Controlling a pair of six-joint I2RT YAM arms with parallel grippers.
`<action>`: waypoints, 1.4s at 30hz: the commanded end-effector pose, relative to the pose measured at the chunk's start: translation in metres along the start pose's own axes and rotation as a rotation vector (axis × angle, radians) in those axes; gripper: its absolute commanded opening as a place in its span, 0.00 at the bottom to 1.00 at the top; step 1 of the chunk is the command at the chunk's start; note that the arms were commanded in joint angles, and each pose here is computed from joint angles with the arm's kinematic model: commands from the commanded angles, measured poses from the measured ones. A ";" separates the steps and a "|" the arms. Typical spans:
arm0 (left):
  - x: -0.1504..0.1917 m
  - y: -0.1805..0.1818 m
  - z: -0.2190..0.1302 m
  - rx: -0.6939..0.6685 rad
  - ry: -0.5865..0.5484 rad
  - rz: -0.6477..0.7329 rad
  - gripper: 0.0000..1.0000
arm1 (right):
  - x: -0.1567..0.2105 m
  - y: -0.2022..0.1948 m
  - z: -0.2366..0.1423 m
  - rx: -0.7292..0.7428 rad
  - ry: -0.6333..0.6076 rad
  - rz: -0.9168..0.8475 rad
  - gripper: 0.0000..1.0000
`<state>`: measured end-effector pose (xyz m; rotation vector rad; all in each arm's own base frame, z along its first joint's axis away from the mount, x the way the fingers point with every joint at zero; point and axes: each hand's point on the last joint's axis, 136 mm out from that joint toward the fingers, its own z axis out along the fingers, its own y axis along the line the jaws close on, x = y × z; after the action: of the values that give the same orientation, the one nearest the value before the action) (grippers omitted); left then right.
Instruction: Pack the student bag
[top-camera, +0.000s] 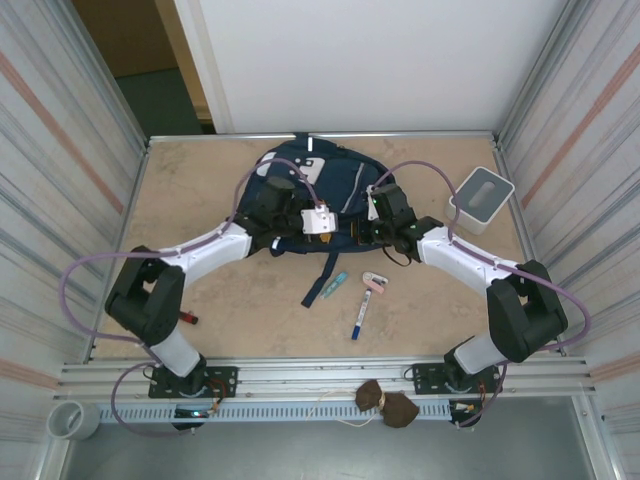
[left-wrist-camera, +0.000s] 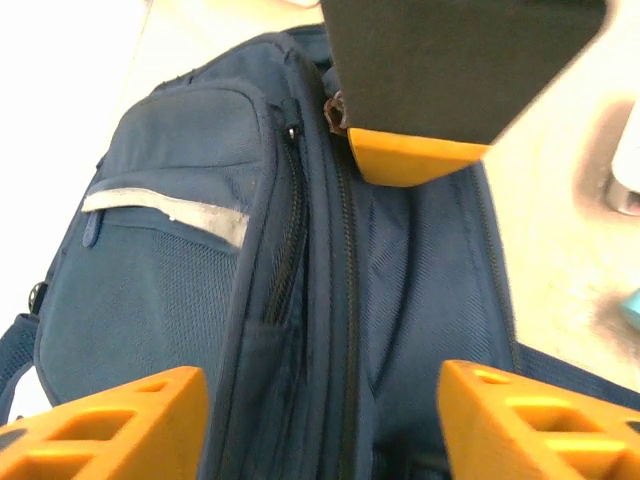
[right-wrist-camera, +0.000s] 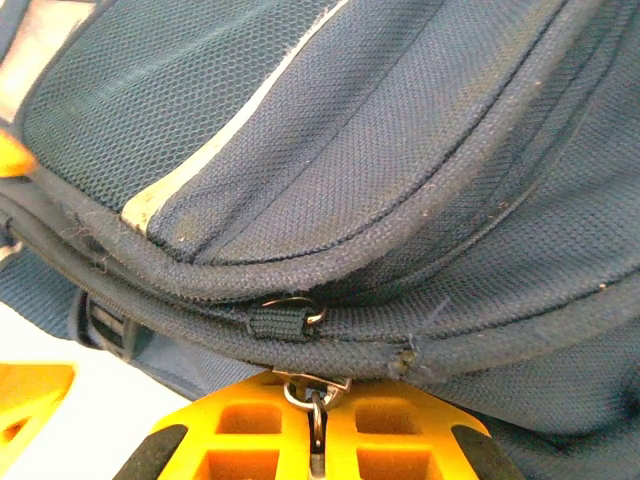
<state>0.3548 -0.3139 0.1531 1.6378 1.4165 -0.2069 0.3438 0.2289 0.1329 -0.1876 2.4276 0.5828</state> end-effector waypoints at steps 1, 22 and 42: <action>0.007 0.021 0.009 -0.069 0.057 0.039 0.50 | -0.029 0.029 -0.012 -0.102 -0.081 -0.009 0.00; 0.095 0.078 -0.063 -0.311 0.078 -0.117 0.19 | -0.027 -0.018 0.016 0.094 -0.011 -0.009 0.00; 0.008 0.018 -0.014 -0.073 -0.018 0.041 0.60 | -0.041 0.058 0.004 -0.160 -0.054 0.005 0.00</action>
<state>0.3614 -0.2902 0.1633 1.5747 1.3796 -0.1600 0.3633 0.2673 0.1328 -0.2158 2.4472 0.6571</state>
